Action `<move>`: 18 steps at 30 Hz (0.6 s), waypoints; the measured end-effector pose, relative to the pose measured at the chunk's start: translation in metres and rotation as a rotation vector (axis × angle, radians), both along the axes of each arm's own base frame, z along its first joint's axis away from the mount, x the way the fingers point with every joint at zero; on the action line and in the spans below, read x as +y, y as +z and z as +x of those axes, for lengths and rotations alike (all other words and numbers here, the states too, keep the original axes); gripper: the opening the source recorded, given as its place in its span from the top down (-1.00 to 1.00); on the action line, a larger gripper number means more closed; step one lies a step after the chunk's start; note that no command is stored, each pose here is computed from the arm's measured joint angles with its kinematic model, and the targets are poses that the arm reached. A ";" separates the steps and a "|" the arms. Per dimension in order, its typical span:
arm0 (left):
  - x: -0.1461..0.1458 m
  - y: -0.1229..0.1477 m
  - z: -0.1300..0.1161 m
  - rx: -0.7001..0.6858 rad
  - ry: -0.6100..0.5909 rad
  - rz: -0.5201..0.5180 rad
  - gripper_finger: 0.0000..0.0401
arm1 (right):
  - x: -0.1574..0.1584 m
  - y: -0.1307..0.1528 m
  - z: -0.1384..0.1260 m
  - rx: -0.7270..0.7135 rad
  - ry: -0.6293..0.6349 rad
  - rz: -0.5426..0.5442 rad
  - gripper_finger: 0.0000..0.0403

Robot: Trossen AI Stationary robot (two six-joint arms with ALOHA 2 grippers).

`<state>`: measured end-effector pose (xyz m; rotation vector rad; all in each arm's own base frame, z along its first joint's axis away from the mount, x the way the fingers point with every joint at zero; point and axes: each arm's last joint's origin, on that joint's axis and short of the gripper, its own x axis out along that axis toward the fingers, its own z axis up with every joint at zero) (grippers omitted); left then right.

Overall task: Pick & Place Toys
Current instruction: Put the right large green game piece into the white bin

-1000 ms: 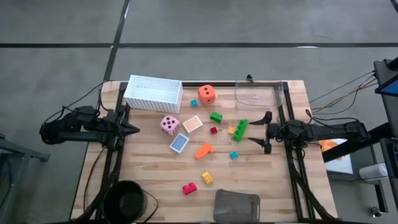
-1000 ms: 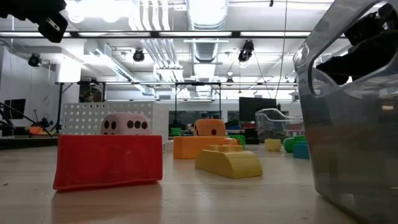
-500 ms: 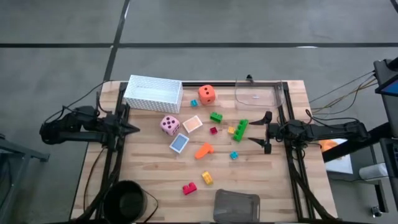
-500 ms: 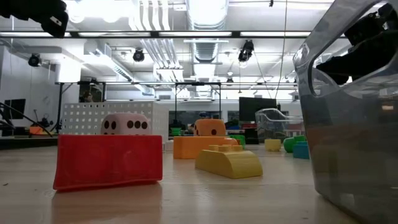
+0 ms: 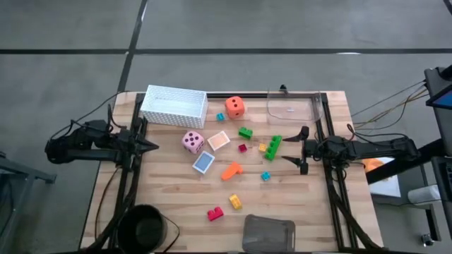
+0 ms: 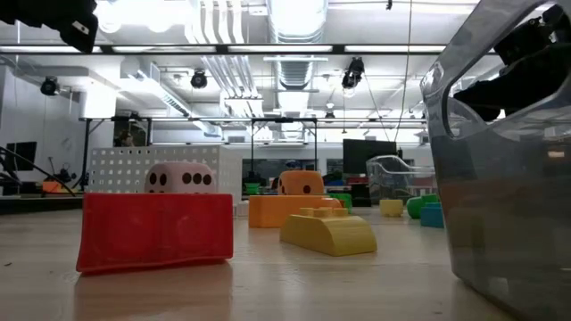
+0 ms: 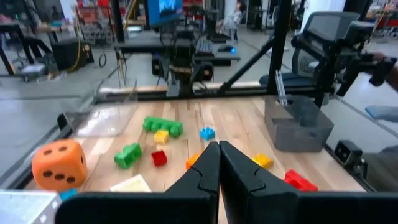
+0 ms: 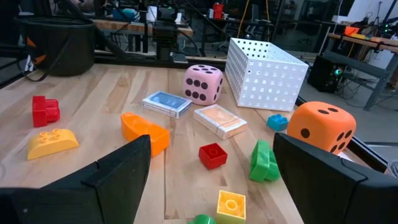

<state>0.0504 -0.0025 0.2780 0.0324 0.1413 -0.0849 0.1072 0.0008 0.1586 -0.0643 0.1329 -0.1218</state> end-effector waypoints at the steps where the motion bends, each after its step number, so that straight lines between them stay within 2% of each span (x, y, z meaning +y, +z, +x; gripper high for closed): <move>1: 0.000 0.001 0.000 -0.007 0.000 0.001 0.95 | 0.000 0.000 0.000 0.000 0.000 0.000 -0.67; 14: 0.000 0.010 0.002 -0.096 0.002 -0.019 0.95 | 0.000 0.000 0.000 0.000 0.000 0.000 -0.67; 18: 0.000 0.013 0.004 -0.121 0.006 -0.071 0.95 | 0.000 0.003 0.000 -0.028 0.000 0.007 -0.67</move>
